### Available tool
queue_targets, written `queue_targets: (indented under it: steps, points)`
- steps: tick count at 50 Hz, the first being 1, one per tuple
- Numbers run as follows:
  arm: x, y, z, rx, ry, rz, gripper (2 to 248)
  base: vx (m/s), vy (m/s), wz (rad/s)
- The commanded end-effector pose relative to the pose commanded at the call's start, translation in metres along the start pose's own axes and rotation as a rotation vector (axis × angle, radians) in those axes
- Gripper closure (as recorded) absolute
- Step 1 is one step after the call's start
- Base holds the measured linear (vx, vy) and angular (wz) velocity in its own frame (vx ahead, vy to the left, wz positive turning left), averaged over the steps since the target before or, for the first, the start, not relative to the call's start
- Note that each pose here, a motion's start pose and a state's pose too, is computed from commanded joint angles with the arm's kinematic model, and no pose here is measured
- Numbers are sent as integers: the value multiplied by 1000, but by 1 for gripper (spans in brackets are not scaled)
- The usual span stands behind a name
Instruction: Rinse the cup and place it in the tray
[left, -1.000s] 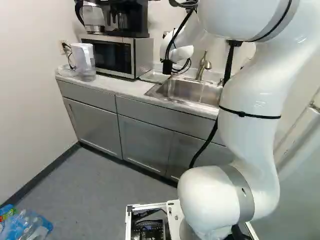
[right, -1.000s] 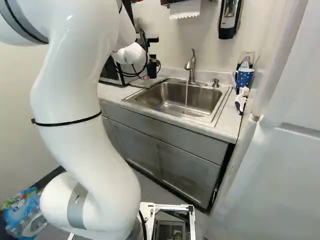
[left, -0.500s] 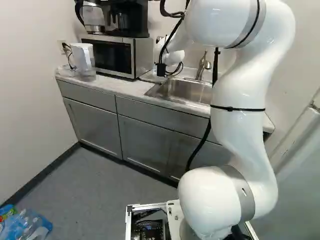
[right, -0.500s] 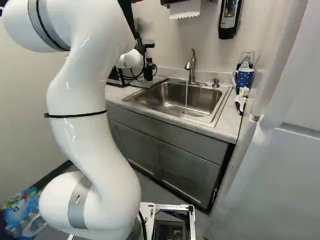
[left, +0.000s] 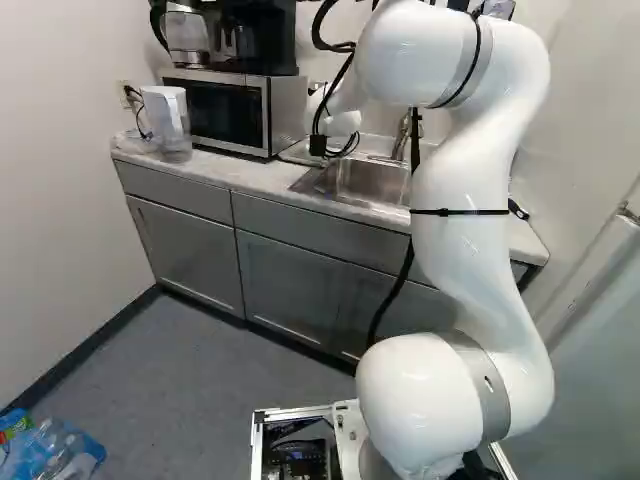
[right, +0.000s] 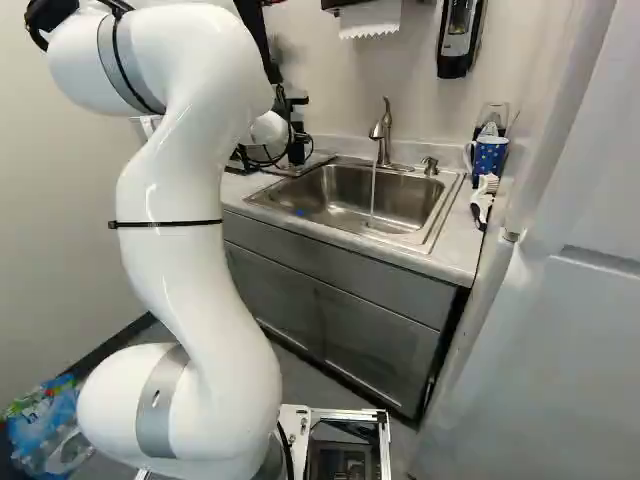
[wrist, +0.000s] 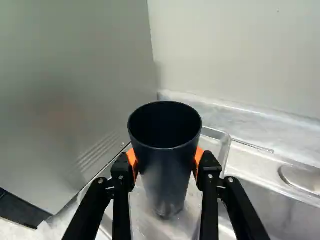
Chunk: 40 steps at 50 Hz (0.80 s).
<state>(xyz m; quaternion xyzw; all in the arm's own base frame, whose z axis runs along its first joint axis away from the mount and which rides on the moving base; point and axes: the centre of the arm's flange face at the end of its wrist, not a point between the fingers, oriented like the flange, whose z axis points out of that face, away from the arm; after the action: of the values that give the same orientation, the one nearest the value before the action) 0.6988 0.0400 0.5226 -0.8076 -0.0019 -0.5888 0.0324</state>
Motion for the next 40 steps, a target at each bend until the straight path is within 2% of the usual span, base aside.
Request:
queue_targets:
  steps: [9, 20, 21, 25, 26, 31, 32, 36, 37, 40]
  points:
    - [-10, 1, 4, -1, -16, 0, 126, 0, 0, 0]
    - [-10, 1, 4, -1, -16, 0, 126, 0, 0, 0]
    - [-10, 1, 4, -1, -16, 0, 114, 0, 0, 0]
    - [-10, 1, 4, -1, -16, 0, 114, 0, 0, 0]
    - [-10, 1, 4, -1, -16, 0, 82, 0, 0, 0]
    - [-10, 1, 4, -1, -16, 0, 82, 0, 0, 0]
    - [-10, 1, 4, -1, -16, 0, 48, 0, 0, 0]
    - [-10, 1, 4, -1, -16, 0, 48, 0, 0, 0]
    - [-10, 1, 4, -1, -16, 0, 12, 0, 0, 0]
    - [-10, 1, 4, -1, -16, 0, 12, 0, 0, 0]
